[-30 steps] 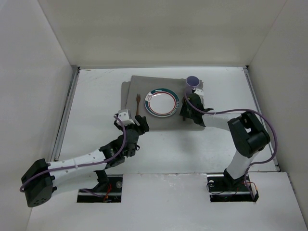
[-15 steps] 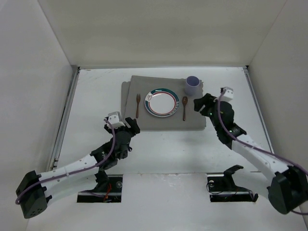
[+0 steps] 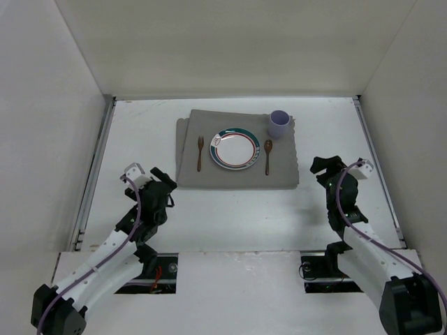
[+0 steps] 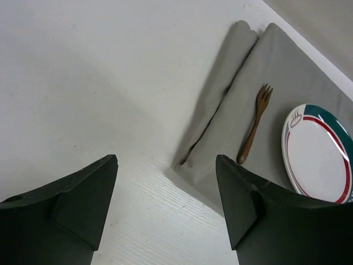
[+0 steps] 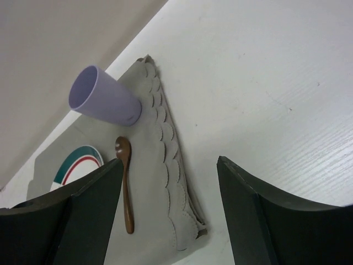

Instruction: Set the dinner table for one person

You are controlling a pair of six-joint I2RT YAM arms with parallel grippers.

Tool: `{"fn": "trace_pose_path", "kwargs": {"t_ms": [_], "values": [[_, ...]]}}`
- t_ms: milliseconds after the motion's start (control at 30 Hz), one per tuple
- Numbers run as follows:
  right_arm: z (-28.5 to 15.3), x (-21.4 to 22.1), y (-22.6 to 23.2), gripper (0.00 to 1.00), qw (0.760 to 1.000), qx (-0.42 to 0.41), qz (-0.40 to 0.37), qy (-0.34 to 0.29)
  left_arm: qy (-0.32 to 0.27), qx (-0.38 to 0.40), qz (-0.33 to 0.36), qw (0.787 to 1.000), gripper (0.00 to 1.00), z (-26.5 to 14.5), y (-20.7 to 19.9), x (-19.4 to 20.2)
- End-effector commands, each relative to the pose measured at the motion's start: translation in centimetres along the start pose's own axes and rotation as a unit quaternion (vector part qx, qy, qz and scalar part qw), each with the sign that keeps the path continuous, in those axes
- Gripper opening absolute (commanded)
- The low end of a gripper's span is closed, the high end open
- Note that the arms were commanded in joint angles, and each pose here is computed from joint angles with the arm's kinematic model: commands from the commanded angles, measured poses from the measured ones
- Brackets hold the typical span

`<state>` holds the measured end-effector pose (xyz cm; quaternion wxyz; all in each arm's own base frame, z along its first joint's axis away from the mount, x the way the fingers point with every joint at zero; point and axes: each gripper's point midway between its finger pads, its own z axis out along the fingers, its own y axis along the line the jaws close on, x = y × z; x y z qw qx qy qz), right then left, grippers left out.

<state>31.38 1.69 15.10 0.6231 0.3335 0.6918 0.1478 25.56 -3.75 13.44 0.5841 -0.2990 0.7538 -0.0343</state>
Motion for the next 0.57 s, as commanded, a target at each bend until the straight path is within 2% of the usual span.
{"fn": "trace_pose_path", "kwargs": {"t_ms": [0,167,533], "values": [[0.4,-2.1,1.4,0.75,0.998,-0.02,0.042,-0.041,0.028,0.011,-0.017,0.999,0.71,-0.4,-0.5,0.0],[1.3,-0.8,0.9,0.75,0.999,-0.004,0.028,-0.019,0.036,0.035,-0.045,0.998,0.74,-1.0,-1.5,-0.2],[1.6,-0.3,1.1,0.76,1.0,-0.004,0.023,-0.007,0.055,0.031,-0.024,0.998,0.71,-0.6,-2.2,0.7]]}}
